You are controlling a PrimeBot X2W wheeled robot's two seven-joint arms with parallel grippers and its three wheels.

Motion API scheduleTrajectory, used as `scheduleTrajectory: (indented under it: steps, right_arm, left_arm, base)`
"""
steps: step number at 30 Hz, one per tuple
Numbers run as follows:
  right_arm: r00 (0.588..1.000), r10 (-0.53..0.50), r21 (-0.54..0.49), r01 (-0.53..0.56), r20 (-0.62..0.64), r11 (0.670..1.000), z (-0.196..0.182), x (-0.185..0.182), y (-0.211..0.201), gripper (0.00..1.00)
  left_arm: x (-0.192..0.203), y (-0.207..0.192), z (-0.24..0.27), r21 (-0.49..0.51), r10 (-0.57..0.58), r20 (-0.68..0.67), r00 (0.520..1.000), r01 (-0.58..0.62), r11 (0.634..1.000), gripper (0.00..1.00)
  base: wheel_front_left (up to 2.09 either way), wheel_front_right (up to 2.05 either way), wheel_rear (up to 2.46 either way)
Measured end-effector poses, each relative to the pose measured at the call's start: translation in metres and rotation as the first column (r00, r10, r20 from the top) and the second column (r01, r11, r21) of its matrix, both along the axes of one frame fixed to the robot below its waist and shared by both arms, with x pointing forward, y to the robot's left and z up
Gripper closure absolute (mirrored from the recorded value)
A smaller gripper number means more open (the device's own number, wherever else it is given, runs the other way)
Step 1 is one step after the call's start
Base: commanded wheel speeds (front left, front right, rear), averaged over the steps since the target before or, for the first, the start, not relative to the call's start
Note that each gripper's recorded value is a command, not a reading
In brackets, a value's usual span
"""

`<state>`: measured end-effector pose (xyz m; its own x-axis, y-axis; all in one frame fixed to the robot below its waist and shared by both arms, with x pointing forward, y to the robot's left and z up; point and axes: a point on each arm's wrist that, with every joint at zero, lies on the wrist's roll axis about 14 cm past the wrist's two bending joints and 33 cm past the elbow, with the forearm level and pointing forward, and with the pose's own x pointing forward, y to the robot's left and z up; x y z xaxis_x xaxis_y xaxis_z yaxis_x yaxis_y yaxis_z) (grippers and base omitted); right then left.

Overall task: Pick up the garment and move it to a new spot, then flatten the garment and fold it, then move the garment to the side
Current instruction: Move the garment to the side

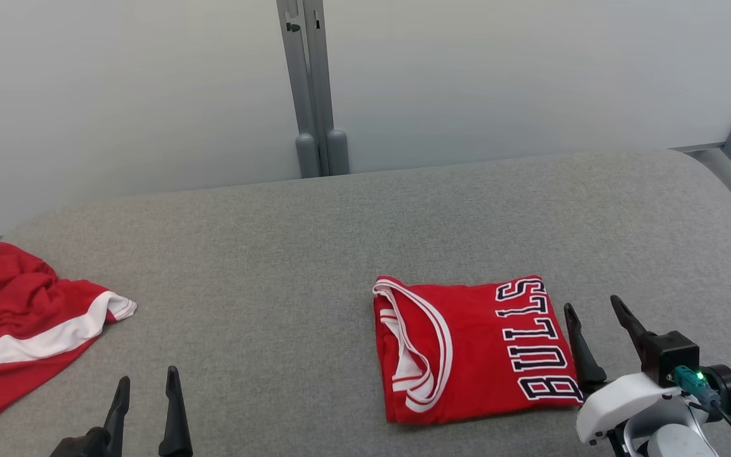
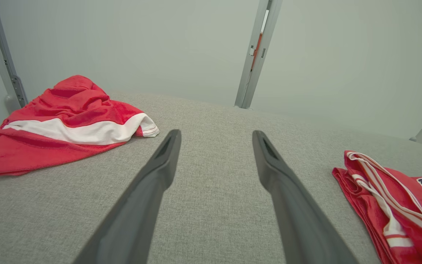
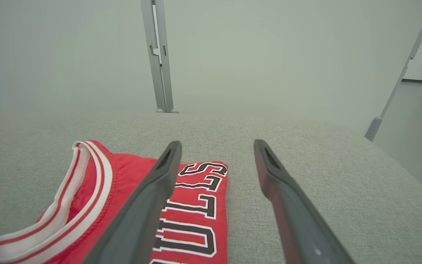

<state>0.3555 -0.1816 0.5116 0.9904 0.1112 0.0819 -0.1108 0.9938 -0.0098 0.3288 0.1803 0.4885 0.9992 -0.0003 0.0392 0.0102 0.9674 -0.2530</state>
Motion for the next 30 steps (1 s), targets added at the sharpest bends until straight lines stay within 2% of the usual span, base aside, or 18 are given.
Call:
scheduleTrajectory:
  steps: [2,5,10,22,27,28,29,30]
  right_arm:
    - [0.999,-0.005,-0.003,0.005,-0.045,1.000,-0.012,0.000,-0.002,0.00]
    - [0.980,-0.035,-0.006,0.034,-0.197,0.999,-0.039,0.006,-0.012,0.00]
    - [0.919,-0.034,-0.019,0.029,-0.392,0.999,-0.064,0.021,-0.010,0.00]
    - [0.795,-0.002,-0.057,-0.041,-0.606,0.998,-0.113,0.035,0.005,0.00]
    - [0.710,0.020,-0.059,-0.086,-0.704,0.995,-0.140,0.030,0.015,0.00]
    - [0.696,0.026,-0.060,-0.100,-0.718,0.993,-0.143,0.031,0.018,0.27]
    - [0.693,0.029,-0.066,-0.110,-0.721,0.992,-0.144,0.032,0.018,1.00]
    - [0.691,0.032,-0.071,-0.119,-0.722,0.990,-0.145,0.033,0.019,1.00]
  left_arm:
    - [-0.001,0.000,-0.001,-0.002,-0.001,-0.002,1.000,0.001,1.000,0.00]
    - [-0.001,-0.001,-0.002,-0.010,-0.002,-0.006,1.000,0.002,1.000,0.00]
    - [-0.003,-0.003,-0.004,-0.015,-0.010,-0.010,1.000,0.010,1.000,0.00]
    - [-0.004,0.006,-0.011,-0.004,0.014,-0.033,0.999,-0.014,1.000,0.00]
    - [-0.003,0.012,-0.016,-0.004,0.028,-0.051,0.998,-0.028,1.000,0.00]
    - [-0.002,0.013,-0.017,-0.004,0.032,-0.054,0.998,-0.032,0.999,0.00]
    - [-0.001,0.014,-0.017,-0.003,0.034,-0.055,0.998,-0.035,0.999,0.00]
    - [-0.001,0.014,-0.017,-0.003,0.036,-0.056,0.998,-0.036,0.999,0.00]
  base:
    - [0.00,0.00,0.00]
    - [0.00,0.00,0.00]
    - [0.00,0.00,0.00]
    - [0.00,0.00,0.00]
    - [0.00,0.00,0.00]
    - [0.00,0.00,0.00]
    - [0.00,0.00,0.00]
    - [0.00,0.00,0.00]
